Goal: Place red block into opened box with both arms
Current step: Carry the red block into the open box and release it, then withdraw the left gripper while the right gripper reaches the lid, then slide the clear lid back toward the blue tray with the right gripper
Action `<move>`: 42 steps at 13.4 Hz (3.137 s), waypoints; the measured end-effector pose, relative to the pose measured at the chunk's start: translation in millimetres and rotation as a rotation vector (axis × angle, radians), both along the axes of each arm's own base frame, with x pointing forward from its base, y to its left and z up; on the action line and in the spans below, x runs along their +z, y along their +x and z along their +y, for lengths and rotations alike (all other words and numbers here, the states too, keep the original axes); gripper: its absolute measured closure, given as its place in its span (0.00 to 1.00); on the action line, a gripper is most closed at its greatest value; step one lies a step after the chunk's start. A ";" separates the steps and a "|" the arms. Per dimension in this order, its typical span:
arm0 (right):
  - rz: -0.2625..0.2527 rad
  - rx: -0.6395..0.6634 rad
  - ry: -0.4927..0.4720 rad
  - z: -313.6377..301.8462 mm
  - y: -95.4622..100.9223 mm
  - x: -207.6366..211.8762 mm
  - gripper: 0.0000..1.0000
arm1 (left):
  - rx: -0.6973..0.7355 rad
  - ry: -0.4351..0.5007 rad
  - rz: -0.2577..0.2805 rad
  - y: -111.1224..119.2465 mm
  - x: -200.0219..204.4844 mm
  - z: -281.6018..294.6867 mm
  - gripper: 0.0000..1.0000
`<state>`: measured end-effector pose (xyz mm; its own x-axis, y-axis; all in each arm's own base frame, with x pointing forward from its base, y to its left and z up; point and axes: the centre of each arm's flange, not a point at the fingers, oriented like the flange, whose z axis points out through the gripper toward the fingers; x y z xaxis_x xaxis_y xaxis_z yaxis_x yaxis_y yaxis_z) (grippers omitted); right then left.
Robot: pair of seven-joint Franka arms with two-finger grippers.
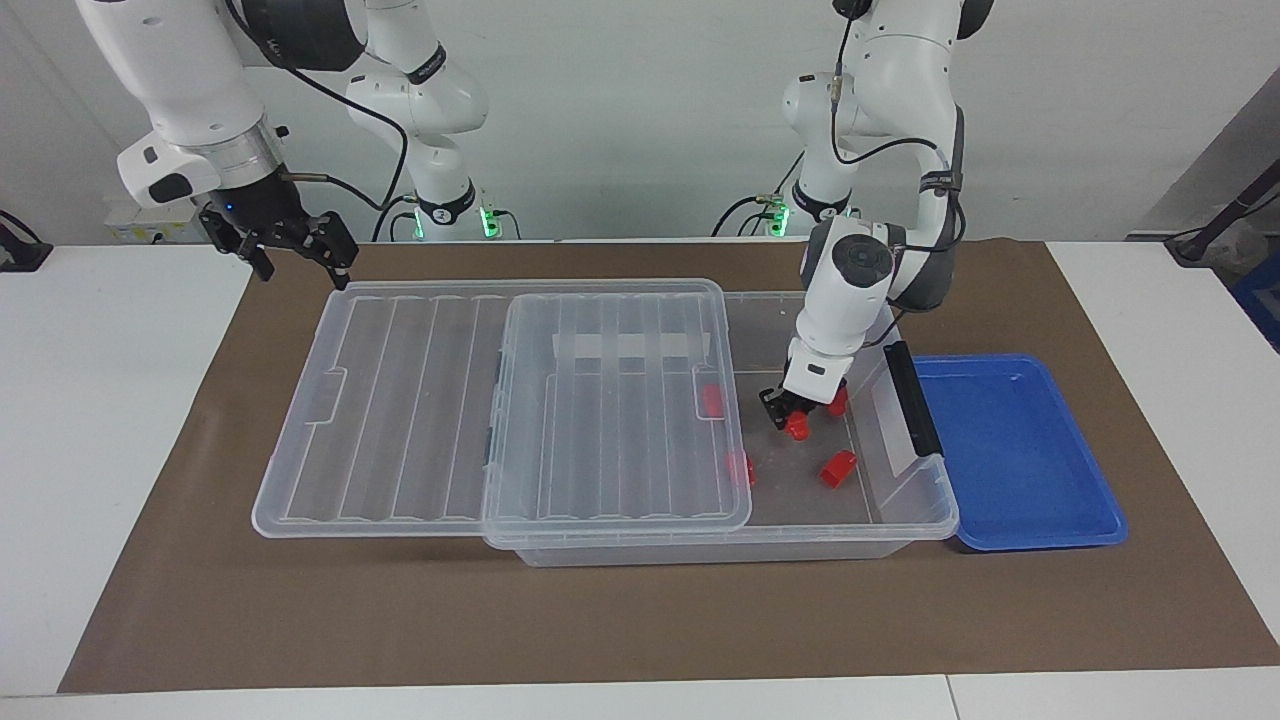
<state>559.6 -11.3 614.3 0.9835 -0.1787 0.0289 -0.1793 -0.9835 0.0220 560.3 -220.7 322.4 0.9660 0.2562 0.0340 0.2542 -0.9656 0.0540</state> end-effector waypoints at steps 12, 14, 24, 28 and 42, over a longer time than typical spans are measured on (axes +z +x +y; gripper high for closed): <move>-0.155 0.005 -0.025 -78.3 50.0 -101.6 0.99 | -0.003 -0.007 -0.014 -5.8 -16.7 1.1 0.66; -0.169 0.037 -0.030 -80.3 49.2 -118.4 0.99 | 0.001 -0.008 -0.016 -5.4 -16.6 1.3 0.59; -0.119 0.052 -0.023 -78.0 39.8 -143.5 0.99 | 0.085 0.039 0.062 22.6 60.8 4.3 0.00; -0.081 0.058 -0.016 -73.4 35.1 -143.7 0.99 | 0.002 0.083 0.115 29.4 134.9 35.3 0.00; -0.093 -0.135 0.020 36.7 40.1 -142.3 0.99 | -0.274 0.098 0.115 2.7 259.4 200.7 0.00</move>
